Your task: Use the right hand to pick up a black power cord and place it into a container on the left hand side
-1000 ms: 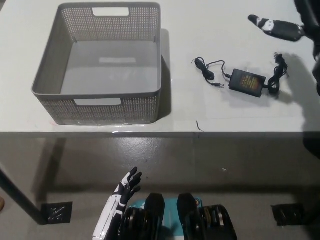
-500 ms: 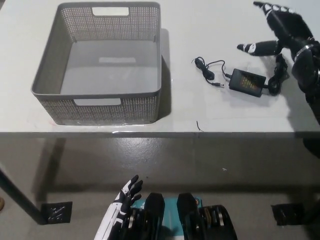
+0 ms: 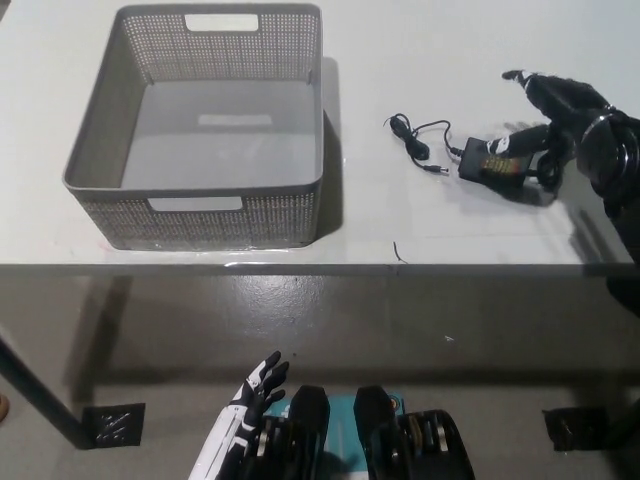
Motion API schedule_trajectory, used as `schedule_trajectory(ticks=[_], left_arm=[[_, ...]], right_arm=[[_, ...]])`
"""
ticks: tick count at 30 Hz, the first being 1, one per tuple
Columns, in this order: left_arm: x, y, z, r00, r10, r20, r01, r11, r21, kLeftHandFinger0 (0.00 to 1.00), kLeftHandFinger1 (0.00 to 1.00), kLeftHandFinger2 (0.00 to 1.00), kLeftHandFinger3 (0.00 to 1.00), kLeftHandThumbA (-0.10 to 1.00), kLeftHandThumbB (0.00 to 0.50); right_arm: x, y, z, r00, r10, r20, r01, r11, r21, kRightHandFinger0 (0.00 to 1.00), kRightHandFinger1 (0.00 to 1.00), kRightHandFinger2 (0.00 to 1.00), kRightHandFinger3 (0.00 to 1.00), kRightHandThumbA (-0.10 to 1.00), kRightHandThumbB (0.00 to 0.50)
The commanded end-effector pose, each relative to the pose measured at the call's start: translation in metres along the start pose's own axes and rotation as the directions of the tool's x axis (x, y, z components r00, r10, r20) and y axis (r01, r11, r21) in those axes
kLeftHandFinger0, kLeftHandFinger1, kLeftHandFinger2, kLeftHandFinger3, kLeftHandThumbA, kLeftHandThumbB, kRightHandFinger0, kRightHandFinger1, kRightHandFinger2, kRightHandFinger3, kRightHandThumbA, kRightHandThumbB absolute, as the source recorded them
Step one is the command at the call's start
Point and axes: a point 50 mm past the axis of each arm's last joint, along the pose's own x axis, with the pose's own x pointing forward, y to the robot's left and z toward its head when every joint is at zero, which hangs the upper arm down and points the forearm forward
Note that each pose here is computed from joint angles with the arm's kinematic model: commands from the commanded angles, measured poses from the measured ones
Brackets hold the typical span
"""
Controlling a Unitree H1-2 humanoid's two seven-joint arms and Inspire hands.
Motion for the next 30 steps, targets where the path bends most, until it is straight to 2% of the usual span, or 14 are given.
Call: schedule_trajectory(ticks=[1,6,8,10,15,26,27,28,30], left_arm=[[0.007,0.000,0.008,0.999,-0.018,0.044,0.018,1.000,-0.009,1.00,1.00,1.00,1.00,1.00,0.289],[0.006,-0.002,0.009,0.999,-0.018,0.038,0.019,1.000,-0.012,1.00,1.00,1.00,1.00,1.00,0.276],[0.006,-0.001,0.008,0.999,-0.025,0.047,0.026,1.000,-0.007,1.00,1.00,1.00,1.00,1.00,0.261],[0.006,-0.001,0.008,0.999,-0.027,0.047,0.027,1.000,-0.004,1.00,1.00,1.00,1.00,1.00,0.270],[0.007,0.000,0.009,0.999,-0.022,0.043,0.023,1.000,-0.005,1.00,1.00,1.00,1.00,1.00,0.280],[0.017,0.002,0.014,0.998,-0.023,0.065,0.023,1.000,0.001,1.00,1.00,1.00,1.00,1.00,0.265],[0.018,0.002,0.014,0.998,-0.023,0.067,0.023,1.000,0.002,1.00,1.00,1.00,1.00,1.00,0.265],[0.019,0.002,0.015,0.998,-0.019,0.063,0.018,1.000,0.006,1.00,1.00,1.00,1.00,1.00,0.285],[0.021,0.002,0.016,0.998,-0.020,0.067,0.020,1.000,0.011,1.00,1.00,1.00,1.00,1.00,0.279]], right_arm=[[0.003,-0.020,0.006,1.000,-0.004,-0.006,0.004,1.000,0.007,1.00,1.00,1.00,1.00,0.83,0.500],[0.009,-0.007,0.002,0.999,0.021,-0.032,-0.020,0.999,0.030,1.00,1.00,1.00,1.00,0.84,0.500],[0.012,0.001,-0.002,0.998,0.036,-0.046,-0.034,0.999,0.032,1.00,1.00,1.00,1.00,0.88,0.500],[0.014,0.007,-0.004,0.997,0.046,-0.057,-0.046,0.999,0.003,1.00,1.00,1.00,1.00,0.92,0.500],[0.018,0.020,-0.012,0.995,0.056,-0.088,-0.054,0.998,0.016,1.00,1.00,1.00,1.00,0.95,0.500],[0.019,0.033,-0.025,0.990,0.065,-0.128,-0.058,0.997,0.054,1.00,1.00,1.00,1.00,0.91,0.500],[0.019,0.032,-0.025,0.990,0.063,-0.128,-0.056,0.997,0.056,1.00,1.00,1.00,1.00,0.91,0.500],[0.019,0.033,-0.026,0.990,0.062,-0.127,-0.055,0.997,0.055,1.00,1.00,1.00,1.00,0.91,0.500],[0.019,0.032,-0.026,0.991,0.052,-0.122,-0.045,0.997,0.057,1.00,1.00,1.00,1.00,0.91,0.500]])
